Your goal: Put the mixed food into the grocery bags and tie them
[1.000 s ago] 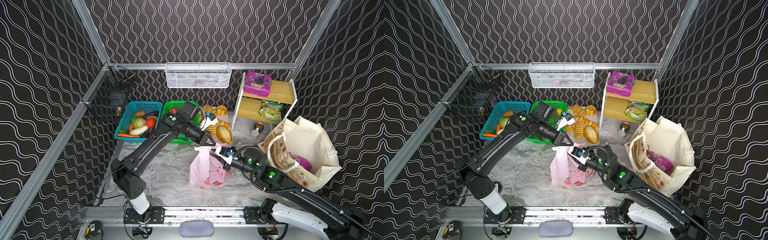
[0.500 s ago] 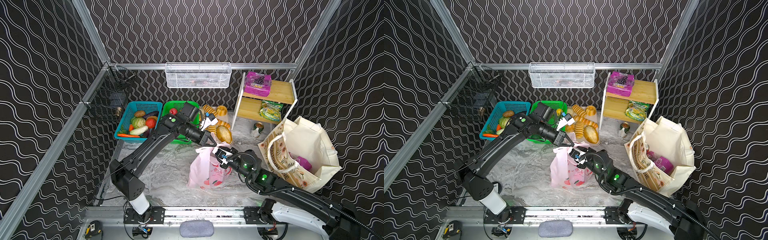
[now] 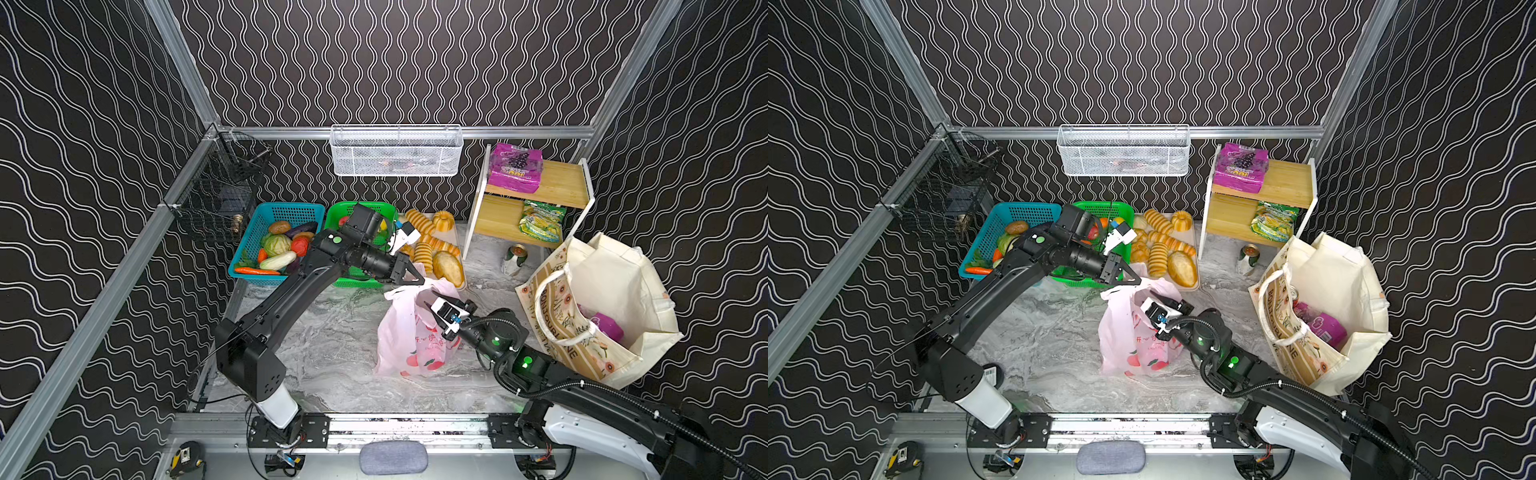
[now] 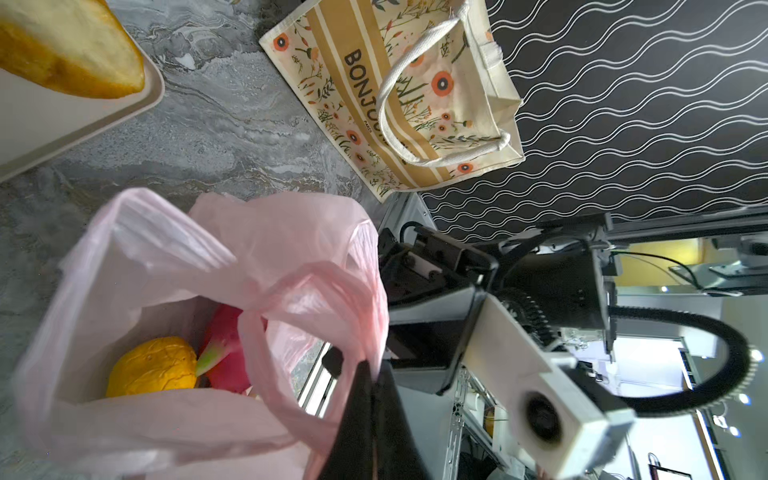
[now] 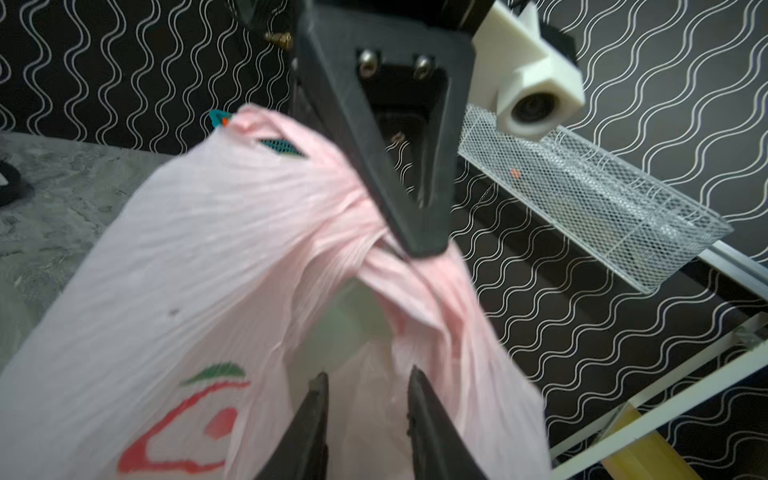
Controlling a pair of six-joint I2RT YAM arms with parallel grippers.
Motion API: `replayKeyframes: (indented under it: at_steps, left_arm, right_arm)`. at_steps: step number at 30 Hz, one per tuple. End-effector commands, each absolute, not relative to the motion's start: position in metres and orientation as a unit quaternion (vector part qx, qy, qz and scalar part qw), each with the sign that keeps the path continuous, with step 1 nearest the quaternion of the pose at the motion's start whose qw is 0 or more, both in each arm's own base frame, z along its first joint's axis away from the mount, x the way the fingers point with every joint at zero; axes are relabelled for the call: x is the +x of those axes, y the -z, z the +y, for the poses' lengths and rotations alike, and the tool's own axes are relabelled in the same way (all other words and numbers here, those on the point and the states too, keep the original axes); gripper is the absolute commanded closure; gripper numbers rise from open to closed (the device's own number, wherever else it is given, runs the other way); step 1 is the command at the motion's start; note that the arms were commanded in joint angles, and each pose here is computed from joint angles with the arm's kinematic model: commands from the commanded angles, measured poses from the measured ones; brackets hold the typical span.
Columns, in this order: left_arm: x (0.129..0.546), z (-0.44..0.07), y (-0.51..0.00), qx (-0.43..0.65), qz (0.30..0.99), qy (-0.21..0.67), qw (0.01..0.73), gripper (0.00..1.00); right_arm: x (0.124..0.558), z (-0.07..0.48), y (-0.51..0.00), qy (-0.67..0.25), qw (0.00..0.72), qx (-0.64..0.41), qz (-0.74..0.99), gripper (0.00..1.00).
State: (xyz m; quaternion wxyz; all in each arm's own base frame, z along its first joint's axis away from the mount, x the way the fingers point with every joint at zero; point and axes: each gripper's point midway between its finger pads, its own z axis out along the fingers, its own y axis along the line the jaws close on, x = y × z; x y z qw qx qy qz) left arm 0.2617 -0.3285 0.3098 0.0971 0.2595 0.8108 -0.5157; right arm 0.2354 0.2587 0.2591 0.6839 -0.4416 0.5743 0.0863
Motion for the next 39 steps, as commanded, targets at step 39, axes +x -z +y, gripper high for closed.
replayKeyframes:
  at_steps: [39]
  left_arm:
    - [0.266, -0.332, -0.317, 0.135, 0.756, 0.640, 0.020, 1.00]
  right_arm:
    - [0.233, 0.267, -0.265, -0.342, 0.576, -0.302, 0.679, 0.67]
